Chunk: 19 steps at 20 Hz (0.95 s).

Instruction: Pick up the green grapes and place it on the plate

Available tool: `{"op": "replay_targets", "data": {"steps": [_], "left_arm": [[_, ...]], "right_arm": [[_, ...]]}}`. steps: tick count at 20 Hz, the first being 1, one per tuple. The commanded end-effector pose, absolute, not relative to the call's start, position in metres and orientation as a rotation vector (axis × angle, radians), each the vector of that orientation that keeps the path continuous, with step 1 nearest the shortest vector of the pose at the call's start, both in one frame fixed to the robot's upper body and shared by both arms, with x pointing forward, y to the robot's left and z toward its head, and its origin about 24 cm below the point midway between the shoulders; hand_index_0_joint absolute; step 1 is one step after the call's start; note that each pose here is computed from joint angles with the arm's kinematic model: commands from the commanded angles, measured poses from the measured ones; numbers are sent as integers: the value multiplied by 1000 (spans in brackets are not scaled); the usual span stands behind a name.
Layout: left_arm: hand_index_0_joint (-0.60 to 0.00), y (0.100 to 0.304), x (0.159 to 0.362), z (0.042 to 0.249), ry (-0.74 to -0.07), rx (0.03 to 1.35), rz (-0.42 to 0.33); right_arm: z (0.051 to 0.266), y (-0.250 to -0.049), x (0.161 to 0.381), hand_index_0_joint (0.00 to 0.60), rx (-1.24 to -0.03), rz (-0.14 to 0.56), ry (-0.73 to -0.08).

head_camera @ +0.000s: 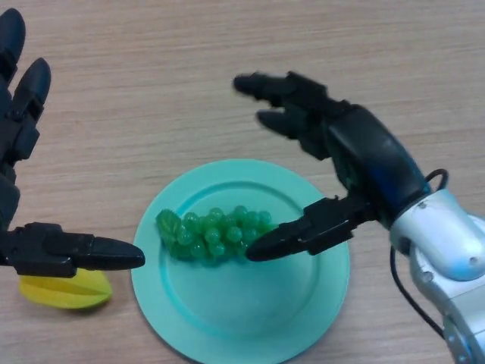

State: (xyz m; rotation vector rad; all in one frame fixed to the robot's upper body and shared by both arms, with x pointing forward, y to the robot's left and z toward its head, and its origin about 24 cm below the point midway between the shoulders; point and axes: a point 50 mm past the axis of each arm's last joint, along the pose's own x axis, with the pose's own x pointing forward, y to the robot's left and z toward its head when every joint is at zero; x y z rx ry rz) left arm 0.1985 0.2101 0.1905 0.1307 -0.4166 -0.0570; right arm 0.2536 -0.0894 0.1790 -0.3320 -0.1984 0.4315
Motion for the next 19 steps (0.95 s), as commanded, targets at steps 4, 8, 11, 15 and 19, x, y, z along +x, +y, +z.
{"op": "replay_targets", "data": {"steps": [4, 8, 11, 15, 19], "left_arm": [[0, 209, 182, 220, -641, 187, -65], [0, 205, 183, 218, -630, 199, -83], [0, 203, 184, 219, -622, 208, -95], [0, 200, 186, 220, -612, 236, -115], [0, 198, 186, 220, -610, 246, -119]], "right_arm": [[221, -142, 228, 0, -295, 247, -489], [223, -167, 213, 0, -200, 202, -515], [223, -173, 207, 0, -175, 186, -520], [223, -174, 205, 0, -200, 180, -535], [224, -174, 202, 0, -212, 181, -553]]}}
